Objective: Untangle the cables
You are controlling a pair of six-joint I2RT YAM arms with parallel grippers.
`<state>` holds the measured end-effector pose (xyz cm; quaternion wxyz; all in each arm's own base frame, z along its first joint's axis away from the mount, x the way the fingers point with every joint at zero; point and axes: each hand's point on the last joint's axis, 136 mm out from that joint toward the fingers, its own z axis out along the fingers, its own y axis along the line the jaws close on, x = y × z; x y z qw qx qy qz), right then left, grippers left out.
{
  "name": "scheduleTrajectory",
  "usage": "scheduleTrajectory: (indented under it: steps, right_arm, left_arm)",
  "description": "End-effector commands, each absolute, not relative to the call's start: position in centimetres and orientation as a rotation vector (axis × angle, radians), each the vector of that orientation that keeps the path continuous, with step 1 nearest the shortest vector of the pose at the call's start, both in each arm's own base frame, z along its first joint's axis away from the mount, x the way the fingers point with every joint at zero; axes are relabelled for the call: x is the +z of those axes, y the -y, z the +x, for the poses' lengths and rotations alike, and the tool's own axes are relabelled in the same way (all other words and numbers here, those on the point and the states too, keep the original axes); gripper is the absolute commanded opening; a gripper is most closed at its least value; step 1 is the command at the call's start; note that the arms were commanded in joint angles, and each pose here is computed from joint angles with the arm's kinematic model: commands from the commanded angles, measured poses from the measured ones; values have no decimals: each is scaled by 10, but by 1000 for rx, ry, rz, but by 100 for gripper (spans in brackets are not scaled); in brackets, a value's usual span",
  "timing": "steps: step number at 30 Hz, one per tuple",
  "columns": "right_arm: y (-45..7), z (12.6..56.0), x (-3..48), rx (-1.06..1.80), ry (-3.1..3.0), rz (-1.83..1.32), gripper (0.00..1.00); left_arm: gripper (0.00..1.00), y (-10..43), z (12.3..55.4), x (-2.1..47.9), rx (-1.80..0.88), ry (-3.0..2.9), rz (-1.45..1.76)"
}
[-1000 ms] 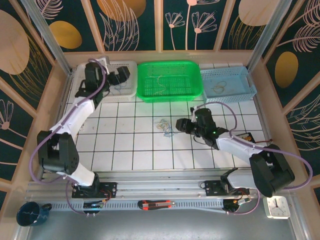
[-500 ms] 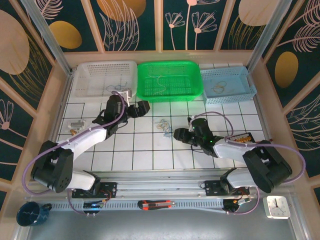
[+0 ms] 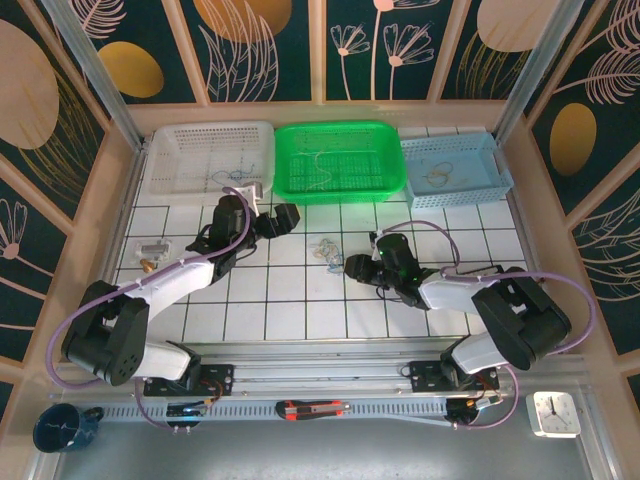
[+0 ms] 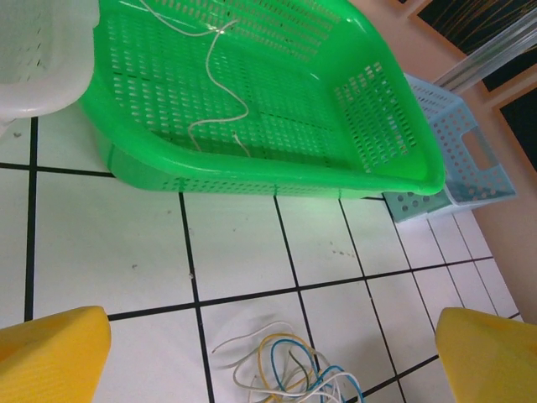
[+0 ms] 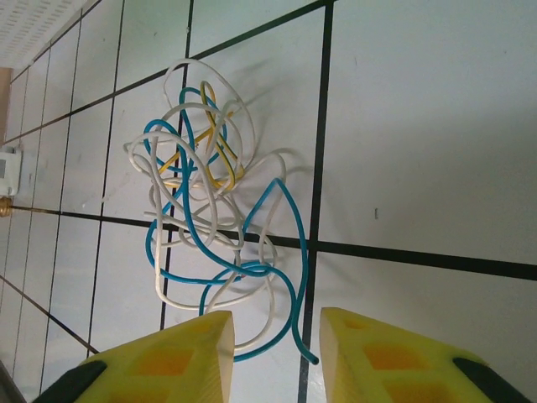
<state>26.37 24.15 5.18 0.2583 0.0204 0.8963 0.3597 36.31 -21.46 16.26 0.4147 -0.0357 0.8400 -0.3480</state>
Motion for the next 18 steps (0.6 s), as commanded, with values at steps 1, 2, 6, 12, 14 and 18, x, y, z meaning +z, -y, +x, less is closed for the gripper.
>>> scheduleTrajectory:
  steps: [1, 2, 6, 12, 14, 18]
  right_arm:
    - [-246, 272, 60, 974, -2394, 60, 23]
    - [-246, 272, 60, 973, -2392, 57, 16]
    - [-246, 275, 71, 972, -2370, 38, 0]
    - [-253, 288, 136, 990, -2245, -50, 0]
    - [-256, 294, 163, 996, -2195, -87, 0]
    - [-267, 301, 212, 1032, -2116, -177, 0]
  left_arm:
    - [99, 220, 362, 170, -912, -2074, -72]
    - [99, 220, 362, 170, -914, -2073, -70]
    - [99, 222, 362, 170, -918, -2070, -60]
    - [99, 226, 359, 177, -938, -2033, 2]
    - [99, 228, 357, 179, -945, -2017, 33]
    - [99, 235, 352, 185, -961, -1980, 110]
